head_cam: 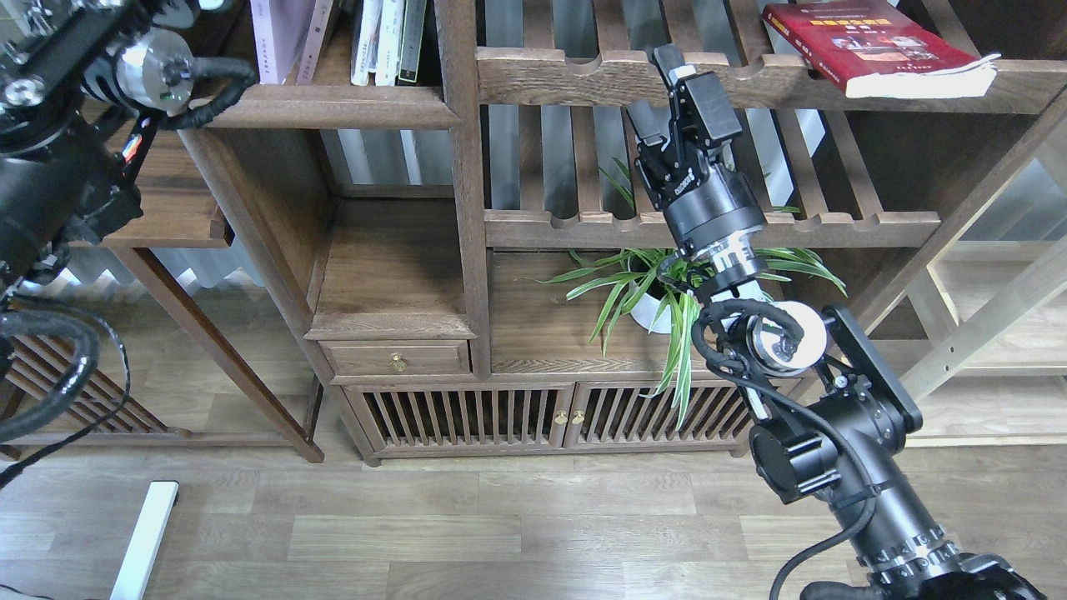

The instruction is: Organize books on shelf

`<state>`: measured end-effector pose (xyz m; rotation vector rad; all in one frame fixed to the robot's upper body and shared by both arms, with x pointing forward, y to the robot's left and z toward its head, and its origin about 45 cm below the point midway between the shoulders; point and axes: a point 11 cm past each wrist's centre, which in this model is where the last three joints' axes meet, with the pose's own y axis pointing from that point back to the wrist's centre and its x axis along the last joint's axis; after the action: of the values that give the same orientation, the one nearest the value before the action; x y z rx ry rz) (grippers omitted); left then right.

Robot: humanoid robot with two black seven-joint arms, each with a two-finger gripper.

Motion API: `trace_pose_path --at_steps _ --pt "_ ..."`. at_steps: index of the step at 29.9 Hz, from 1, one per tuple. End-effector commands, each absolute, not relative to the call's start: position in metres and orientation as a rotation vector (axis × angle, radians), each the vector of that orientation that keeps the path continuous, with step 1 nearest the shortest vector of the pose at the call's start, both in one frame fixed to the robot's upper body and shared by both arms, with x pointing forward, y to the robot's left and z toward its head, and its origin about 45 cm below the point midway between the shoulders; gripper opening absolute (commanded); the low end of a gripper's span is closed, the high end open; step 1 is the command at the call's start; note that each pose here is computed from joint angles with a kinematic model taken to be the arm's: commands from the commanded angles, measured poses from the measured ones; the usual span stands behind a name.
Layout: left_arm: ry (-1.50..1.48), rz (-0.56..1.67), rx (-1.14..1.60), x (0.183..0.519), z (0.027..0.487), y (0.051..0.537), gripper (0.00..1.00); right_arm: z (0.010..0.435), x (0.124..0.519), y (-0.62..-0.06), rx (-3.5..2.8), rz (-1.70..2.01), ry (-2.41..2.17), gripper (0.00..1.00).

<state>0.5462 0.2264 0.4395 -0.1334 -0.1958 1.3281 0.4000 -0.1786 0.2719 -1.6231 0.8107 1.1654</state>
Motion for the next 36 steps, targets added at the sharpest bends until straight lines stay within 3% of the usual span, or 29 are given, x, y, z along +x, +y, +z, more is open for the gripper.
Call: trace_pose_path --at_steps 1,7,14,20,36 --pt "-0.215 1.321 -0.156 0.546 0.455 0.223 0.38 0.272 0.400 -0.179 -1.624 1.164 0.811 0.88" --pt "-0.198 1.307 -0.236 0.545 0.486 0.218 0.39 0.268 0.399 -0.181 -1.617 1.168 0.821 0.89" --pt "-0.208 1.291 -0.265 0.542 0.494 0.220 0.40 0.268 0.399 -0.181 -1.613 1.167 0.822 0.89" --pt "-0.122 1.249 -0.337 0.540 0.493 0.219 0.47 0.269 0.399 -0.182 -1.611 1.158 0.819 0.90" --pt "0.061 0.913 -0.582 0.518 0.489 0.208 0.55 0.257 0.393 -0.185 -1.596 1.175 0.834 0.92"
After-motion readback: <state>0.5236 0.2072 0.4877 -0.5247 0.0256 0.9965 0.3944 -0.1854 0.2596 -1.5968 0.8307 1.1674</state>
